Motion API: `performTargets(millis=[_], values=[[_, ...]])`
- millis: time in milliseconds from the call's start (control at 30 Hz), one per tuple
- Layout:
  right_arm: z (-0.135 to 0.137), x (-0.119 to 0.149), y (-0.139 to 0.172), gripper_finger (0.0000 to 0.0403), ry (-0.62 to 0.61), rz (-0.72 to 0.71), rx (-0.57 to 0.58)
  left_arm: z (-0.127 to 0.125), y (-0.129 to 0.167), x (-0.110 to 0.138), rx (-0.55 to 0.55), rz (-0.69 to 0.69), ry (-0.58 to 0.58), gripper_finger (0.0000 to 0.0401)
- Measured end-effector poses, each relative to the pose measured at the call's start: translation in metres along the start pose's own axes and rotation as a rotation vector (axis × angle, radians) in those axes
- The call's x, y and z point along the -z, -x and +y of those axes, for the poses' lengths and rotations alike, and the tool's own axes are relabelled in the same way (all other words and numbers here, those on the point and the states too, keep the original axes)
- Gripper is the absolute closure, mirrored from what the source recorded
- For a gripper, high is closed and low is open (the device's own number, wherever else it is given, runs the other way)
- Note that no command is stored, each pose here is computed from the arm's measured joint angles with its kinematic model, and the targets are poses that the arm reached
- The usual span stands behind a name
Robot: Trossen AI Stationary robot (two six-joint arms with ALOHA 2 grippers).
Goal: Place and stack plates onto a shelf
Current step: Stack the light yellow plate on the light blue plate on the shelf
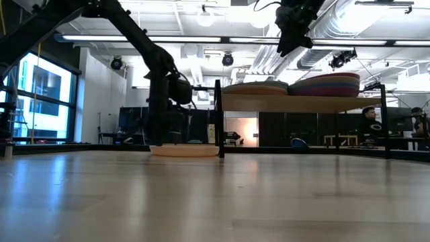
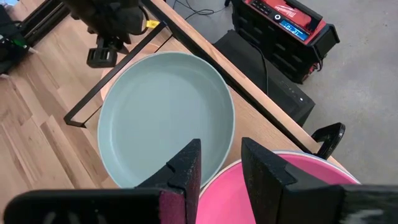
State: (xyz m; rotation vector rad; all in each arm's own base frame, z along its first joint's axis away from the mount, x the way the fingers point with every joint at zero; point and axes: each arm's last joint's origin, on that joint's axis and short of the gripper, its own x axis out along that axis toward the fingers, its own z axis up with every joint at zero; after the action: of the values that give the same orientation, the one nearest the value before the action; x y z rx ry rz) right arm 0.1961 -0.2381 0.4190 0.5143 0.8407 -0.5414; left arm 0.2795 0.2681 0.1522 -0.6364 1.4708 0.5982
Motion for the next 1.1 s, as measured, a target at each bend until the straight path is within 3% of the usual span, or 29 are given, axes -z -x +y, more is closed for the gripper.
performTargets(millis=[300, 633, 1100], values=[[0.005, 0.0, -0.002, 0.0308, 0.008, 0.004, -0.01, 0.0, -0.006, -0.002, 0.021, 0.001, 0.001, 0.029], [0.011, 0.0, -0.003, 0.0308, 0.024, 0.007, -0.02, 0.002, -0.005, -0.002, 0.021, 0.004, 0.006, 0.0392], [0.01, 0.0, -0.003, 0.0308, 0.024, 0.008, -0.019, 0.002, 0.006, 0.008, 0.008, 0.056, -0.011, 0.04]])
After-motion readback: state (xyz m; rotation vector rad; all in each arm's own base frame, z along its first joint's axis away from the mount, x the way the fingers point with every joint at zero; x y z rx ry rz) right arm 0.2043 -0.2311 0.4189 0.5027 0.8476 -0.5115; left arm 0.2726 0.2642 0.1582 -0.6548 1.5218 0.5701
